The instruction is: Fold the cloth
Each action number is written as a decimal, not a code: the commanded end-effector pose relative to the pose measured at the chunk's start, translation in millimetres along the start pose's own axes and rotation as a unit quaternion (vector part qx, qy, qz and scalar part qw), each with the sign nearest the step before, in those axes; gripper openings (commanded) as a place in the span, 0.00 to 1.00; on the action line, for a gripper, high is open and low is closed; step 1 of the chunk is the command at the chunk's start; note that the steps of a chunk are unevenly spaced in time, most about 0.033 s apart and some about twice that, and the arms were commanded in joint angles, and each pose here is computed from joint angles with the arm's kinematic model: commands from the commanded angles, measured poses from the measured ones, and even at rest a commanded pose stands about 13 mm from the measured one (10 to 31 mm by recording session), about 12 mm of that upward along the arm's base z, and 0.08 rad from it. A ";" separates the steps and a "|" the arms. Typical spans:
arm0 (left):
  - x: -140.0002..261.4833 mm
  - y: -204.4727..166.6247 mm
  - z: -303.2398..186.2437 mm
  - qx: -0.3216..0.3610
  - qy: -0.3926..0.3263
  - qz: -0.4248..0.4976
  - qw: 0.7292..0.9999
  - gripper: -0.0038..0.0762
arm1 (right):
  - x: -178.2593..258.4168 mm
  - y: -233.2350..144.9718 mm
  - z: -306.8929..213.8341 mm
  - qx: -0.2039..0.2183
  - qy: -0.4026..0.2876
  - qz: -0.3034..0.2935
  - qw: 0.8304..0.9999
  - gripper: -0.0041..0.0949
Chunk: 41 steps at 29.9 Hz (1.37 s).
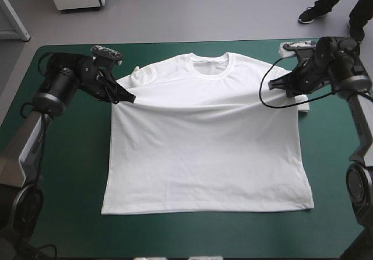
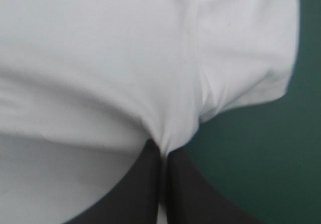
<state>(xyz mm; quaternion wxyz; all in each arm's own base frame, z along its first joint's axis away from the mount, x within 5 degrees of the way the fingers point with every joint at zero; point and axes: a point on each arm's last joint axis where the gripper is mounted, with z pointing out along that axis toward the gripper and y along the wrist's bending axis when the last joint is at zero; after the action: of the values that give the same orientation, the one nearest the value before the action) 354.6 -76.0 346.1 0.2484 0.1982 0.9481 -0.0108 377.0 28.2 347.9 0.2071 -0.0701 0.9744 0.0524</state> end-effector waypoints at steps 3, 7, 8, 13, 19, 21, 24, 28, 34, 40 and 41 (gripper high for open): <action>-5.0 -0.7 -103.2 -0.037 -0.135 0.004 0.990 0.04 | 1.4 9.4 -90.2 0.012 -0.116 -0.011 0.993 0.03; -0.1 -0.2 -159.7 -0.067 -0.211 0.005 0.975 0.04 | 10.3 14.8 -132.1 0.016 -0.178 -0.016 0.984 0.03; 1.4 0.0 -172.5 -0.075 -0.227 0.006 0.971 0.04 | 12.9 16.5 -146.6 0.019 -0.205 -0.018 0.978 0.03; 5.3 -2.1 -221.7 -0.088 -0.309 0.002 0.947 0.04 | 18.5 23.0 -201.0 0.025 -0.312 -0.025 0.950 0.03; 1.9 -4.5 -250.6 -0.083 -0.377 -0.005 0.922 0.04 | 13.6 26.9 -234.3 0.025 -0.395 -0.029 0.918 0.03; -3.0 -3.2 -252.9 -0.090 -0.403 -0.004 0.911 0.04 | 7.8 26.7 -240.2 0.027 -0.435 -0.028 0.900 0.03; -14.4 0.3 -249.1 -0.104 -0.432 0.000 0.896 0.04 | -1.9 25.4 -240.8 0.030 -0.471 -0.027 0.881 0.03; -36.9 7.2 -229.7 -0.127 -0.456 0.010 0.881 0.04 | -22.2 21.4 -224.4 0.031 -0.492 -0.022 0.870 0.03; -70.0 13.5 -195.6 -0.133 -0.498 0.015 0.857 0.04 | -62.0 13.5 -188.2 0.039 -0.506 -0.027 0.861 0.03; -86.3 24.3 -186.5 -0.159 -0.518 0.022 0.840 0.04 | -91.3 12.0 -184.6 0.034 -0.535 -0.038 0.843 0.03; -87.1 28.6 -185.7 -0.156 -0.518 0.010 0.841 0.04 | -93.7 9.6 -184.3 0.031 -0.539 -0.034 0.841 0.03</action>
<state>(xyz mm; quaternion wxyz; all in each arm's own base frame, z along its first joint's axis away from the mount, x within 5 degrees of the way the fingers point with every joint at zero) 366.7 -70.0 512.7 0.6592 0.1566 0.7345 0.0374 409.9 28.6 508.8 0.6219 -0.0651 0.7793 0.0413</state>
